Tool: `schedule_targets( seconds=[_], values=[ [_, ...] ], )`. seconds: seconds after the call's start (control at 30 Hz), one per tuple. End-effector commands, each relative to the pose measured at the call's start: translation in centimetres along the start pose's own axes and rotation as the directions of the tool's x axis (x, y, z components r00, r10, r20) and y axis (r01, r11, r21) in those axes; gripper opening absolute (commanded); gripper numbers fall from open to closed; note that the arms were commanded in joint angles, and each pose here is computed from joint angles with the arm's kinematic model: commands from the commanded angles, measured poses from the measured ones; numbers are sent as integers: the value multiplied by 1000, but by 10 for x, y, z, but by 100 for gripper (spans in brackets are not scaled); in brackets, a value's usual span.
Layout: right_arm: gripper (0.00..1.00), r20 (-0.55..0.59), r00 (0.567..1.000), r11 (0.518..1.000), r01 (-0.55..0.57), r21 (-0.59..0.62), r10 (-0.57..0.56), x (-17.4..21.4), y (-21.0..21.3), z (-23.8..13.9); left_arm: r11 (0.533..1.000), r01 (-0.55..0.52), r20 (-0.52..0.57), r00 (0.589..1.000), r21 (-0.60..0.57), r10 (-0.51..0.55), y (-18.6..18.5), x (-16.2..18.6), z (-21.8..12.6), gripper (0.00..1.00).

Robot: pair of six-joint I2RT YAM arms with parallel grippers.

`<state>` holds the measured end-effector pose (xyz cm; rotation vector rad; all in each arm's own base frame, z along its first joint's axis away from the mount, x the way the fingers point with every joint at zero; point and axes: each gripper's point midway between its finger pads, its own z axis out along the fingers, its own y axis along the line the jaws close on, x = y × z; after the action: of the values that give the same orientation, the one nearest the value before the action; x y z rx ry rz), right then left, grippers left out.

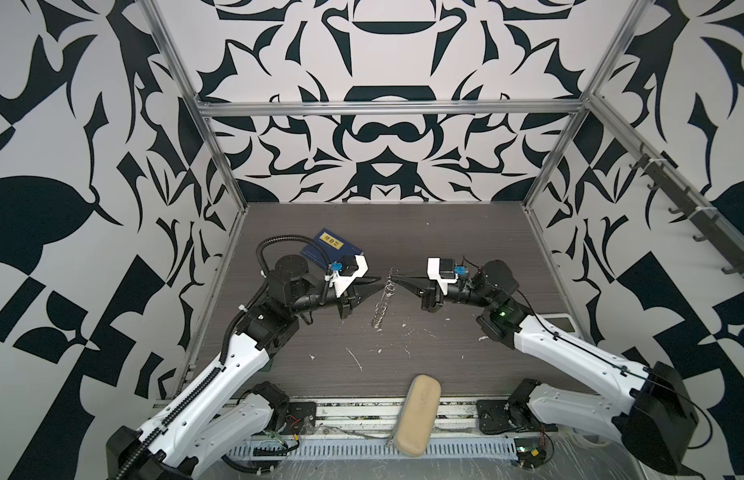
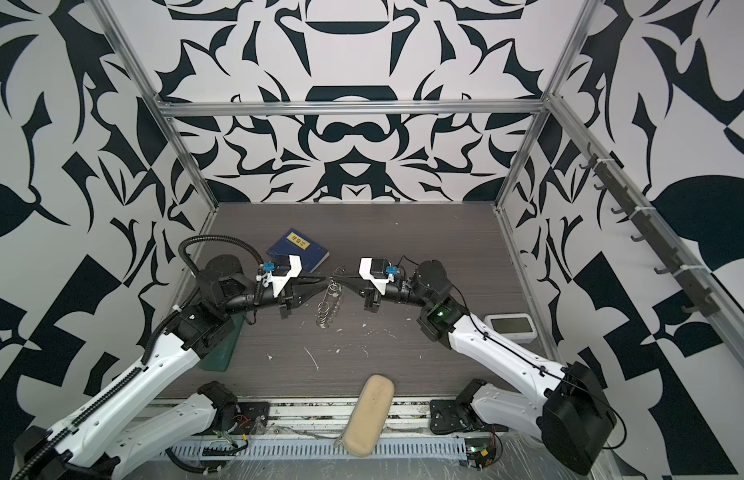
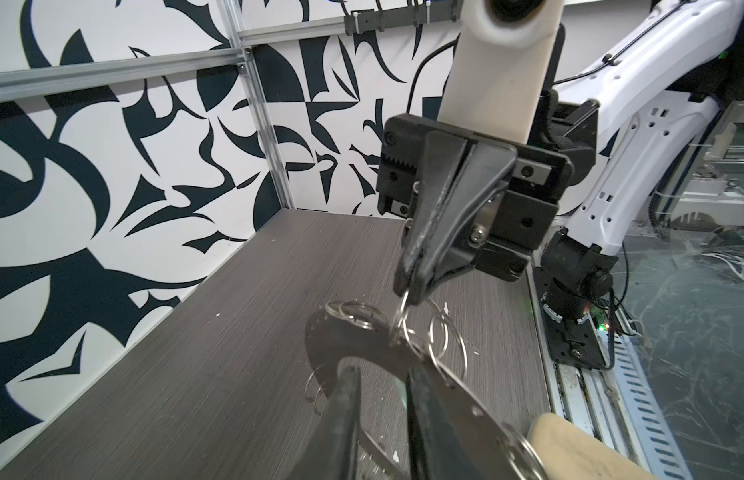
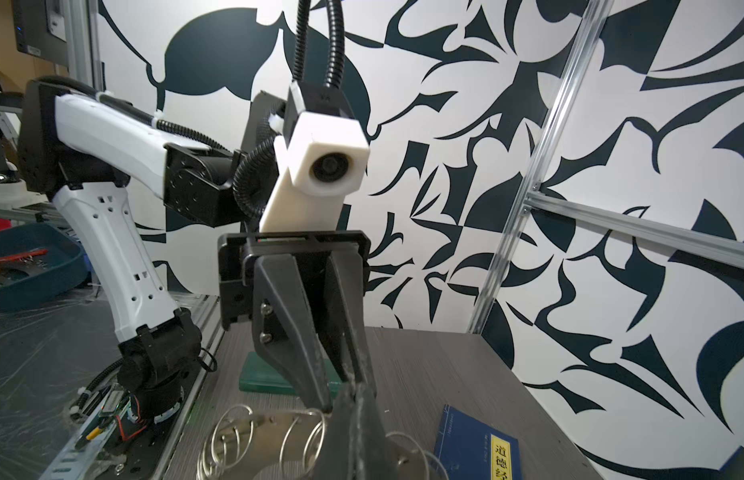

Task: Remove the keys from the keyring

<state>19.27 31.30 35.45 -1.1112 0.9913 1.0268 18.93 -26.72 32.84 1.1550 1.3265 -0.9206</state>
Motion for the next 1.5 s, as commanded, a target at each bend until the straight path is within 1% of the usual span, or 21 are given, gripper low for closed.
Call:
schedule_targets(
  seconds=[0.0, 0.33, 0.43, 0.53, 0.67, 0.73, 0.8, 0.87, 0.9, 0.97, 1.0, 1.03, 1.1, 1.27, 1.37, 1.47],
  values=[
    [0, 99, 994, 999, 43, -22, -41, -29, 4, -1, 999, -8, 53, 999, 48, 5, -6, -14, 0, 21],
    [0, 106, 994, 998, 18, -68, -11, -32, 7, 2, 998, -6, 64, 998, 62, 2, -5, -17, 3, 20],
    [0, 106, 994, 997, 11, -77, -3, -33, 8, 3, 998, -5, 65, 998, 67, 0, -5, -18, 4, 17],
    [0, 107, 994, 996, 6, -90, 4, -34, 8, 5, 998, -8, 66, 998, 64, 4, -3, -19, 5, 13],
    [0, 93, 996, 995, -2, -96, 11, -31, 10, 4, 998, -25, 65, 998, 51, 22, -1, -20, 5, 0],
    [0, 86, 996, 996, -5, -90, 12, -29, 10, 3, 997, -49, 50, 998, 56, 47, -3, -18, 4, 0],
    [0, 72, 997, 996, -8, -84, 14, -27, 11, 2, 994, -96, 31, 995, 59, 94, -6, -13, 2, 0],
    [0, 29, 999, 997, -21, -72, 23, -22, 10, 1, 991, -123, -6, 992, 43, 123, -5, -8, -1, 0],
    [5, 2, 1000, 998, -22, -65, 22, -19, 10, 0, 991, -130, -33, 991, 38, 131, -4, -6, -2, 0],
    [19, -56, 998, 999, -17, -51, 14, -13, 10, -3, 988, -150, -113, 982, 36, 153, -2, 1, -5, 0],
    [24, -70, 997, 999, -12, -42, 9, -12, 9, -5, 988, -148, -145, 978, 39, 152, -1, 5, -6, 0],
    [27, -78, 997, 999, -9, -35, 6, -12, 9, -6, 988, -146, -179, 972, 43, 151, -1, 9, -6, 0],
    [28, -99, 995, 1000, -7, -27, 4, -9, 9, -8, 987, -150, -227, 961, 56, 159, -1, 15, -8, 0],
    [28, -118, 993, 998, -27, -56, 20, -7, 10, -6, 985, -162, -320, 932, 62, 173, 2, 27, -9, 0],
    [28, -133, 991, 997, -44, -71, 35, -3, 9, -2, 983, -165, -402, 897, 81, 184, -1, 38, -8, 0],
    [28, -143, 988, 994, -63, -89, 50, 3, 8, 3, 982, -166, -461, 867, 92, 190, -3, 47, -7, 0]
  ],
)
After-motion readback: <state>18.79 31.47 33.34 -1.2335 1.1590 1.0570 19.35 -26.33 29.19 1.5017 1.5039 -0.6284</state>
